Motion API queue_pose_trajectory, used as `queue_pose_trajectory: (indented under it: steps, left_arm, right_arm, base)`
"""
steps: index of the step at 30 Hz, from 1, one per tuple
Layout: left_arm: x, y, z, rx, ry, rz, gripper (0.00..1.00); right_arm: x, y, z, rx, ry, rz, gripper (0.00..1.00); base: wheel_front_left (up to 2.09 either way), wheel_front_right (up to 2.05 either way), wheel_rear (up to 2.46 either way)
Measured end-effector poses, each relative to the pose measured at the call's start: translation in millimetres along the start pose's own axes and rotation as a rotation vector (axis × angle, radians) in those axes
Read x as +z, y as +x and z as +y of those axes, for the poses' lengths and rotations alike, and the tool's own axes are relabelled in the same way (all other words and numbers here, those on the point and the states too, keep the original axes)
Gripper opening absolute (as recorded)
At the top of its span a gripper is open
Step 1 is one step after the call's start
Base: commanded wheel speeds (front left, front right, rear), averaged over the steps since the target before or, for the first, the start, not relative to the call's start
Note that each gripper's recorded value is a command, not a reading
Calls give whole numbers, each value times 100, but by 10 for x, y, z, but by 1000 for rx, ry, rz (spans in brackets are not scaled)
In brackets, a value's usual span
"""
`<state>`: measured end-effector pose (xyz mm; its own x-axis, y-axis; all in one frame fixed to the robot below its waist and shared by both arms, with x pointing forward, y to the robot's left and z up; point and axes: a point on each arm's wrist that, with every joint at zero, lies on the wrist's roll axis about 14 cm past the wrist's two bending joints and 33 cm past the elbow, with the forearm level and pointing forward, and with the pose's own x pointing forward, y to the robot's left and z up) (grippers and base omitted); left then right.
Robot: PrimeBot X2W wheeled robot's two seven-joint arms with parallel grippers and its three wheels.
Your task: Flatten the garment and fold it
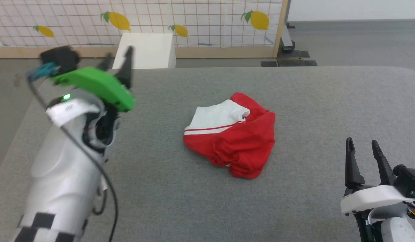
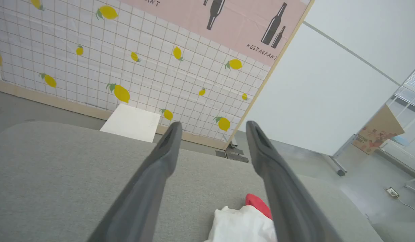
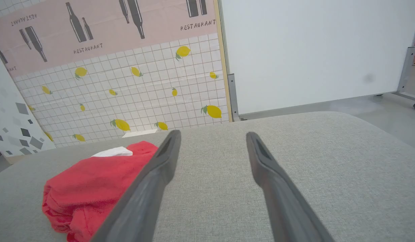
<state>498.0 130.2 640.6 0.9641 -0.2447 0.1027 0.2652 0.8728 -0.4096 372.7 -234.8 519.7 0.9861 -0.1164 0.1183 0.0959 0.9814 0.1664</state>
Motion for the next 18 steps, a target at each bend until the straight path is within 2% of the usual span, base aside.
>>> queue_pose_trajectory:
  steps: [4,8,13,18]
  left_arm:
    - [180,-264,373,93,165,-129,100]
    - [105,-483,546,125,314,-156,100]
    - [-171,-685,695,162,375,-115,100]
    - [-517,-850,789,187,372,-39,100]
  right_arm:
    - [15,21,59,17,3,-5,100]
    - [-1,47,101,28,4,-2,100]
    - [-63,72,143,40,3,15,100]
    - [-143,85,193,55,1,38,100]
  base:
    - [0,0,0]
    - [0,0,0]
    - [0,0,0]
    - [0,0,0]
